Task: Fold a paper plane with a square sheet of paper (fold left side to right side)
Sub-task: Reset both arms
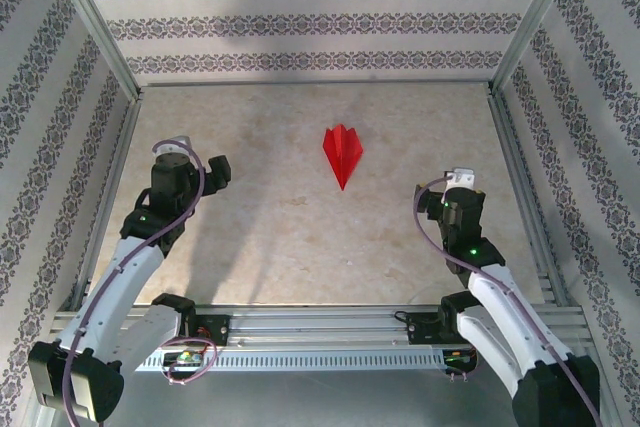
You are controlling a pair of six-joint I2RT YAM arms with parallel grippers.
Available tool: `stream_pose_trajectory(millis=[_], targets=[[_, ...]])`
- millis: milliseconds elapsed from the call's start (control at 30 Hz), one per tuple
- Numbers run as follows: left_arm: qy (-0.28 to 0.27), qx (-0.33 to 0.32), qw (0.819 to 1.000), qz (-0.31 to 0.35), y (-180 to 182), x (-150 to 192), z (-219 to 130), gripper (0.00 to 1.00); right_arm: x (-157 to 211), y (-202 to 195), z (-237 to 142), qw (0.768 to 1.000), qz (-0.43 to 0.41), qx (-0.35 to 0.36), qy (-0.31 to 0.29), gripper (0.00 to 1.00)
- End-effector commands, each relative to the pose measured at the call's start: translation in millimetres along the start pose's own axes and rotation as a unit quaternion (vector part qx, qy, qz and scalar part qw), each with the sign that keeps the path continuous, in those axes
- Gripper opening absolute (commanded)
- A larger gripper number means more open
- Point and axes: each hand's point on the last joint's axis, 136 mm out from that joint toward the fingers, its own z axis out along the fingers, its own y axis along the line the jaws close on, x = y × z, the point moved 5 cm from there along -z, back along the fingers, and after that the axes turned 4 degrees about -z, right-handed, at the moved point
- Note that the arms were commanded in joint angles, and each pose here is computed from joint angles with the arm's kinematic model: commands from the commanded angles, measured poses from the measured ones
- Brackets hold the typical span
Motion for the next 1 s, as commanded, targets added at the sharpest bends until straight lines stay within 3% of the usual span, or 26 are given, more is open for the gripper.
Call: stream_pose_trajectory(millis=[0,567,967], targets=[[-0.023,-0.019,0.999,0.021,6,-5,7,1.0,-1,-2,13,1.0,-0.001,-0.001,-0.022,0.98],[-0.078,-0.058,0.993,0.059,16,-6,30,1.0,-13,11,78,0.994,-0.024,-0.047,-0.097,0.98],[-0.102,-0.098,0.984,0.106,29,4,50,1.0,3,14,104,0.994,-0.013,-0.062,-0.087,0.98]])
